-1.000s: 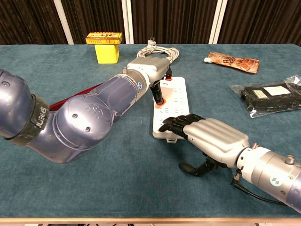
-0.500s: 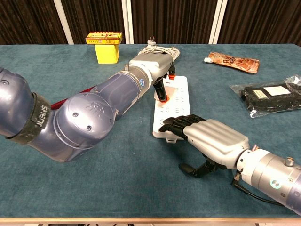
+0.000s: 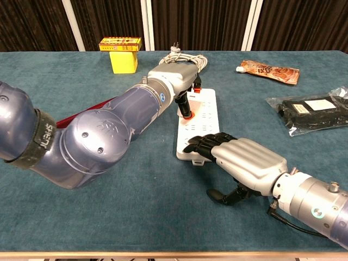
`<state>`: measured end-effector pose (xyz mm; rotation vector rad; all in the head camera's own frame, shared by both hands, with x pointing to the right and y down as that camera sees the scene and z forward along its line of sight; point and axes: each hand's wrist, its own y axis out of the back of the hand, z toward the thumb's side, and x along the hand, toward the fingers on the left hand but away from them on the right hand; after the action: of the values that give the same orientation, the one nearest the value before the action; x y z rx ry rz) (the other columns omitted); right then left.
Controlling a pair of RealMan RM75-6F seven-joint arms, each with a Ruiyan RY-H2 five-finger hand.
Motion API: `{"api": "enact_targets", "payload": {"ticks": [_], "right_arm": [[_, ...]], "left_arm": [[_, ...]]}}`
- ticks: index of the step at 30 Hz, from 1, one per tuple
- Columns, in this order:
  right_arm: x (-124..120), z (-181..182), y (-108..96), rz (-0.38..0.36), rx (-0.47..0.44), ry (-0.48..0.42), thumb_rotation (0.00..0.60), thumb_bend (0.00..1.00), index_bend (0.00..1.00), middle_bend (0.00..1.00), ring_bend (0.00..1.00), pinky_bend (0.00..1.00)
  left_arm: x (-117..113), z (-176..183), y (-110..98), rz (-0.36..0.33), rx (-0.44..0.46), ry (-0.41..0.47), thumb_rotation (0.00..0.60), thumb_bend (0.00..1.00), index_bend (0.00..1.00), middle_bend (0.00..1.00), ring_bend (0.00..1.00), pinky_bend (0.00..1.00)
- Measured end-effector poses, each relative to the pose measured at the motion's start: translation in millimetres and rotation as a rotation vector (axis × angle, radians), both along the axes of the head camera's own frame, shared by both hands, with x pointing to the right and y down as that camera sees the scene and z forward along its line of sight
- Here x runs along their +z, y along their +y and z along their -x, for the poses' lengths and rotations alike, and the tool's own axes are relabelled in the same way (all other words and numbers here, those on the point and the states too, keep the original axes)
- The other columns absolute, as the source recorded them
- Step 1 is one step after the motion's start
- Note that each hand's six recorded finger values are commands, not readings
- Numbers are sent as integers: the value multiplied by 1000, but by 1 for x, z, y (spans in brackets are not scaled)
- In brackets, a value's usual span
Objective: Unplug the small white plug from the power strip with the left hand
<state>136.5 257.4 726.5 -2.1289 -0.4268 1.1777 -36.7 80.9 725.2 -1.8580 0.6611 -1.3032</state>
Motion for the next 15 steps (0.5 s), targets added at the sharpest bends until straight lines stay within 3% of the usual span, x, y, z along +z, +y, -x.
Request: {"api": "enact_targets", "payload": {"ticks": [15], "right_arm": [[-1, 3, 4, 1, -12, -2, 600, 473, 213, 98, 46, 88]], "left_arm": [[-5, -2, -2, -2, -6, 38, 600, 352, 820, 844, 578, 606]]}}
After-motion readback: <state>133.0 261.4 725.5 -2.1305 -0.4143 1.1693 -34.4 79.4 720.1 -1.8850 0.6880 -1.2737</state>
